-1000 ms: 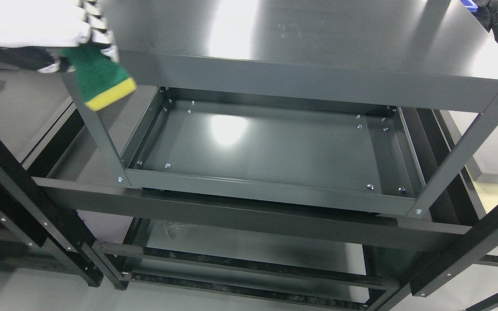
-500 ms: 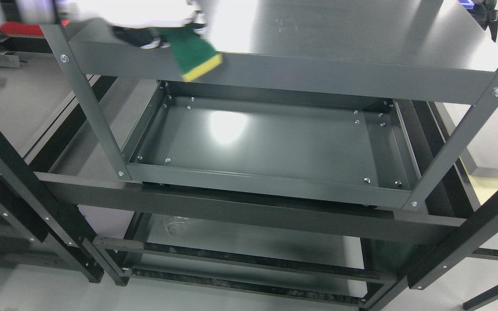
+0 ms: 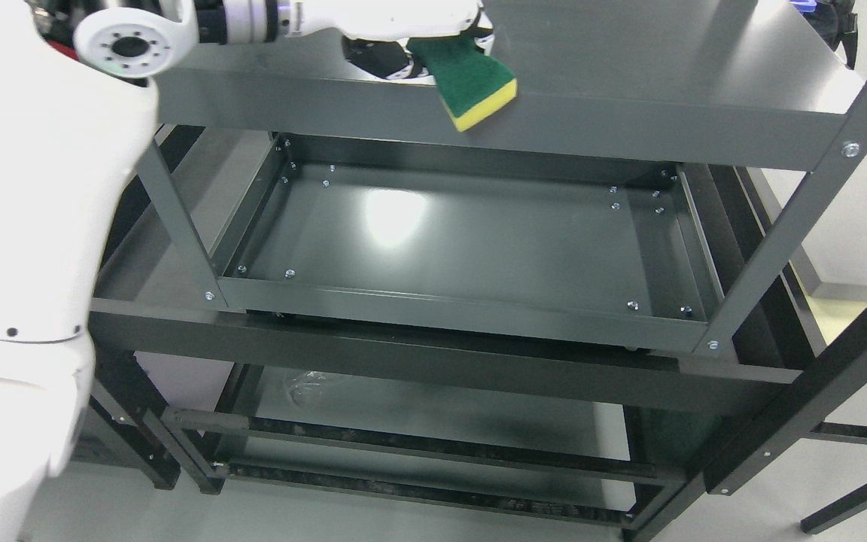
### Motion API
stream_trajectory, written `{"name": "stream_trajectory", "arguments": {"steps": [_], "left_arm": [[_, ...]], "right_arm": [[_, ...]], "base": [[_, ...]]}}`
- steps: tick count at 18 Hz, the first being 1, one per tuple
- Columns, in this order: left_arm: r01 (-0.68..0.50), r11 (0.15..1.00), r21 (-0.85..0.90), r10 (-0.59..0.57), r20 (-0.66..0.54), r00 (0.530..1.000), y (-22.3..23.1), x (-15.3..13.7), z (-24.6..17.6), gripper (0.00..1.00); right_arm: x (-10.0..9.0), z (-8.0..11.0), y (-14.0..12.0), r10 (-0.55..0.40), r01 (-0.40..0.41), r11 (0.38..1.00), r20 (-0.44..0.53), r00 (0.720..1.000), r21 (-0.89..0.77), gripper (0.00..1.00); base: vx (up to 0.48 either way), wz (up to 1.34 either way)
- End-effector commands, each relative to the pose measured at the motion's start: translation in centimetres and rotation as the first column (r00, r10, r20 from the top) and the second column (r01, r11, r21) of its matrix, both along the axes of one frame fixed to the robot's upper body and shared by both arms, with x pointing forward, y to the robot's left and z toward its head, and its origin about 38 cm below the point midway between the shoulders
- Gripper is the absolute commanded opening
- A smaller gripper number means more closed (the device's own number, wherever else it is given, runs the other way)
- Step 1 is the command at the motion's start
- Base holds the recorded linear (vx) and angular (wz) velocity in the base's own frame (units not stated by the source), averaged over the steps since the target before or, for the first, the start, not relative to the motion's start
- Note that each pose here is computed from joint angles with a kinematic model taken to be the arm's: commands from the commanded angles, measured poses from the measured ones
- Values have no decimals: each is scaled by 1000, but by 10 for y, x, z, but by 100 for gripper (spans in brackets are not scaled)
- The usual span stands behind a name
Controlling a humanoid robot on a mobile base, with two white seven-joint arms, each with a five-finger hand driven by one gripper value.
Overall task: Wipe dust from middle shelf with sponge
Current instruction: 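Lower the sponge in the left hand into the middle shelf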
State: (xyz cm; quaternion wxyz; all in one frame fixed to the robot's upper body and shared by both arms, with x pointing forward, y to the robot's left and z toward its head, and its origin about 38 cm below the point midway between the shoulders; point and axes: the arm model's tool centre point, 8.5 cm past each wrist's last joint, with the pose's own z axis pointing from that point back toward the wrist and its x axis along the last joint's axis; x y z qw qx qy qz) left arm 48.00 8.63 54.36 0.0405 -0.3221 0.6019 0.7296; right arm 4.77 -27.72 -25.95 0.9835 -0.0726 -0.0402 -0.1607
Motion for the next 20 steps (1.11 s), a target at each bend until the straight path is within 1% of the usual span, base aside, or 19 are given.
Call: {"name": "stream_trajectory", "arguments": {"steps": [1, 3, 7, 9, 12, 14, 15, 16, 18, 19, 20], "left_arm": [[184, 983, -13, -184, -140, 973, -89, -2, -42, 22], [190, 981, -22, -191, -207, 960, -107, -5, -54, 22], [131, 991, -13, -130, -237, 963, -118, -2, -58, 23], [129, 991, -38, -134, -247, 960, -119, -2, -57, 23], [187, 976, -113, -211, -263, 941, -121, -11, -47, 23], [271, 938, -214, -320, -242, 916, -120, -31, -24, 23], [295, 921, -252, -354, -233, 906, -118, -36, -15, 23], [330, 896, -298, -401, -224, 888, -117, -44, -7, 23], [402, 823, -402, -513, -220, 829, -116, -59, 4, 23], [423, 780, -460, -569, -243, 785, -114, -62, 4, 23], [421, 749, -512, -611, -285, 739, -114, -60, -6, 23]], "right_arm": [[-1, 1, -10, -5, 5, 1000, -50, 999, 2, 100], [-1, 1, -10, -5, 5, 1000, -50, 999, 2, 100], [-2, 1, -10, -5, 5, 1000, -52, 999, 2, 100], [-1, 1, -10, -5, 5, 1000, -50, 999, 2, 100], [-1, 1, -10, -5, 5, 1000, -50, 999, 2, 100], [-1, 1, -10, -5, 5, 1000, -52, 999, 3, 100], [-2, 1, -10, -5, 5, 1000, -52, 999, 2, 100], [-1, 1, -10, -5, 5, 1000, -52, 999, 3, 100], [-1, 1, -10, -5, 5, 1000, -50, 999, 2, 100], [-2, 1, -10, -5, 5, 1000, -52, 999, 2, 100], [-2, 1, -10, -5, 5, 1000, -52, 999, 2, 100]], "base": [[-17, 4], [-8, 2], [0, 0], [0, 0], [0, 0], [0, 0], [0, 0], [0, 0], [0, 0], [0, 0], [0, 0]]}}
